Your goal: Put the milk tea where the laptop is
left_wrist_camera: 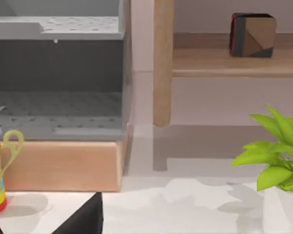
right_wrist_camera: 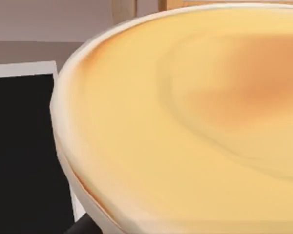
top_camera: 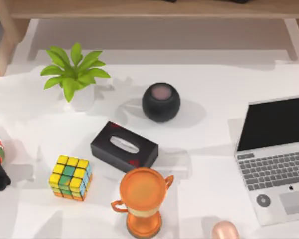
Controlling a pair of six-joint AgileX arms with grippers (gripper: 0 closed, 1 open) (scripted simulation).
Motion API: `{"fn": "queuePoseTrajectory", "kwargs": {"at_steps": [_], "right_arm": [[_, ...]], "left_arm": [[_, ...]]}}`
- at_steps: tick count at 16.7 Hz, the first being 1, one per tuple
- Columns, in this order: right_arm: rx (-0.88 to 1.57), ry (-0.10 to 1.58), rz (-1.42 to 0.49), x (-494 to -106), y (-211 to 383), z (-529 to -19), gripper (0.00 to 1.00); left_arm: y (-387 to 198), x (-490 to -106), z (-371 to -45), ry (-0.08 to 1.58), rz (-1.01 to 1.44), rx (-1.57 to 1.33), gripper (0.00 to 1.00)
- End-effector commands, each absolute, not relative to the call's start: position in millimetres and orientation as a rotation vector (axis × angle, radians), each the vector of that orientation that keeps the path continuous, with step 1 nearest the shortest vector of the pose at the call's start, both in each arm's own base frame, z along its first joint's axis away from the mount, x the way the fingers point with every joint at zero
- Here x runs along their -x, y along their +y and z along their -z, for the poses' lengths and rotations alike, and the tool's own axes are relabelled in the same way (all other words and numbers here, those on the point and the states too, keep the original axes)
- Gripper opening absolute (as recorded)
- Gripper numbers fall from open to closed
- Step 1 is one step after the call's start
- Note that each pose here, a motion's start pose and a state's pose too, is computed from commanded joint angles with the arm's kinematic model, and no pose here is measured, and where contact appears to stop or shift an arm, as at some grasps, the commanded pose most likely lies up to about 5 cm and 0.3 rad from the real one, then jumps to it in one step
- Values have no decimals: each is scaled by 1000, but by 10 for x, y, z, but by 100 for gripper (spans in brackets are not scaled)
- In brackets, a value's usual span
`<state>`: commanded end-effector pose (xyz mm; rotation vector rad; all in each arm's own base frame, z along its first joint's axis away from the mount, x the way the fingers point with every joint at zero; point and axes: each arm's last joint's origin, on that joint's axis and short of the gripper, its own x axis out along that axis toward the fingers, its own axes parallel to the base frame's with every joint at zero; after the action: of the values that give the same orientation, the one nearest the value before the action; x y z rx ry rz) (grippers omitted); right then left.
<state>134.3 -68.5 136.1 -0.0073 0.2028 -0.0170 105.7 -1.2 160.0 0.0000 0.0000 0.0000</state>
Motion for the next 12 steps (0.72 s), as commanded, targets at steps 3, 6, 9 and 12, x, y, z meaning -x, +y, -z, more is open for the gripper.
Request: {"fn": "queuePoseTrajectory", "kwargs": {"at_steps": [3, 6, 9, 12], "right_arm": [[7, 203, 17, -1343, -685, -1361, 0], [8, 200, 14, -1353, -685, -1367, 0], [20, 183, 14, -1370, -692, -1375, 0], [37, 157, 14, -1396, -704, -1380, 0]], "left_arm": [[-12, -1057, -1600, 0, 0, 0, 100], [-12, -1057, -1600, 0, 0, 0, 100], [-12, -1057, -1600, 0, 0, 0, 100], [-12, -1057, -1600, 0, 0, 0, 100]]}}
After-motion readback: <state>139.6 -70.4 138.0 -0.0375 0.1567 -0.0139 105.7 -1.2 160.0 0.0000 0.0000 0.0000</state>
